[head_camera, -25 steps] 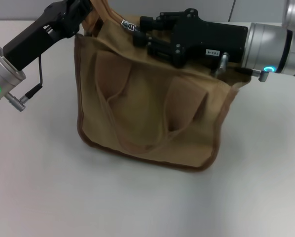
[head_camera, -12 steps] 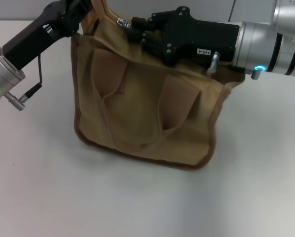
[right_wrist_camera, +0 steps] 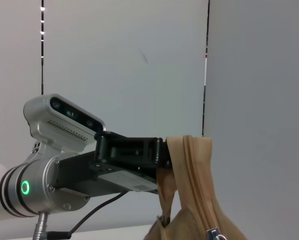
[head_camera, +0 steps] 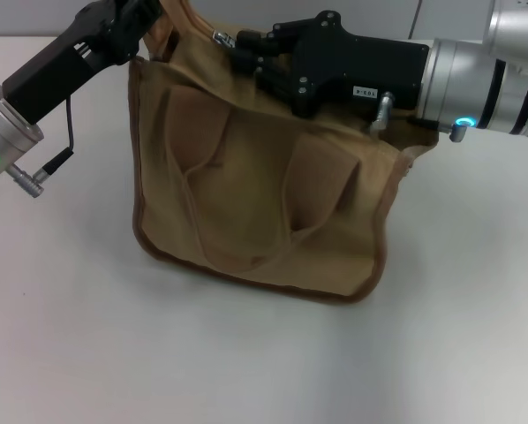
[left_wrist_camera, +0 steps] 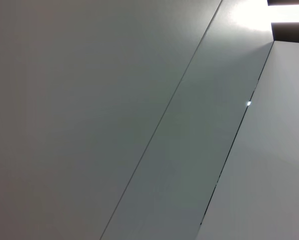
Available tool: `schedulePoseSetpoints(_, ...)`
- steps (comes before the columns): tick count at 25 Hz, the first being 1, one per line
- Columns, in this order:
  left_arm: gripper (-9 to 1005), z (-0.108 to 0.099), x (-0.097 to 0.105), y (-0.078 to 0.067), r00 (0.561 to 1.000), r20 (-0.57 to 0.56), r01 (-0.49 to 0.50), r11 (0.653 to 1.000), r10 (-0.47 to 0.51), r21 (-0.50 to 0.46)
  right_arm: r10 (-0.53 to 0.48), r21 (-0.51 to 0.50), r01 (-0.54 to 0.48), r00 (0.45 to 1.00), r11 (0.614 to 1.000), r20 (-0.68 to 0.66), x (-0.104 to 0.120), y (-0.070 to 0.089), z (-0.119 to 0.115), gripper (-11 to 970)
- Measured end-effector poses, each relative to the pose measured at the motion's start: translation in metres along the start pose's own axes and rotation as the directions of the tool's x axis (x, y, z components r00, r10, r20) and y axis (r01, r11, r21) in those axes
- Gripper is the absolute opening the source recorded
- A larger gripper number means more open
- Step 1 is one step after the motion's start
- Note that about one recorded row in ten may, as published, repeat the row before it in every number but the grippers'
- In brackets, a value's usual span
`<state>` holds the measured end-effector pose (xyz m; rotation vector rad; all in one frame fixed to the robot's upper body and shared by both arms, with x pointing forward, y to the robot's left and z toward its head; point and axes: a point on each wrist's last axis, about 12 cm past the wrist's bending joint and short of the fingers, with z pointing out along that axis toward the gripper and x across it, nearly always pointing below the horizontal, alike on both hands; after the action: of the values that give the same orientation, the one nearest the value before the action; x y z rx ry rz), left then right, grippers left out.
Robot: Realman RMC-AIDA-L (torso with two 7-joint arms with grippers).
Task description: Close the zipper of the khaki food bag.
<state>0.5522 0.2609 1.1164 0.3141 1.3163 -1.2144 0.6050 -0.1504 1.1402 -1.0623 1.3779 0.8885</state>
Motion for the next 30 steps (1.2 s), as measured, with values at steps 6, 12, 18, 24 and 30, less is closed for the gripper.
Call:
schedulePoseSetpoints(6, 87, -0.002, 0.000, 0.000, 1.000, 0.001, -0.002, 1.000, 0.002, -0.005, 0.011, 0.006, -0.010, 1.000, 1.000, -0.001, 0.002, 0.001, -0.002, 135)
schedulePoseSetpoints(12, 88, -0.006, -0.001, 0.001, 1.000, 0.011, -0.002, 1.000, 0.002, -0.019, 0.030, 0.025, -0.030, 1.000, 0.999, -0.001, 0.008, 0.001, -0.010, 131)
schedulePoseSetpoints(18, 88, -0.009, -0.001, 0.001, 1.000, 0.016, -0.002, 1.000, 0.002, -0.026, 0.040, 0.033, -0.040, 0.999, 0.999, -0.001, 0.011, 0.002, -0.013, 127)
schedulePoseSetpoints(24, 89, -0.008, -0.001, 0.001, 1.000, 0.018, -0.003, 1.000, 0.004, -0.025, 0.029, 0.061, -0.032, 0.999, 0.998, 0.046, 0.009, 0.002, -0.016, 75)
schedulePoseSetpoints(30, 90, -0.007, -0.001, 0.001, 1.000, 0.017, -0.002, 1.000, 0.003, -0.020, -0.049, 0.074, 0.044, 0.996, 0.996, 0.076, 0.005, 0.002, -0.015, 16)
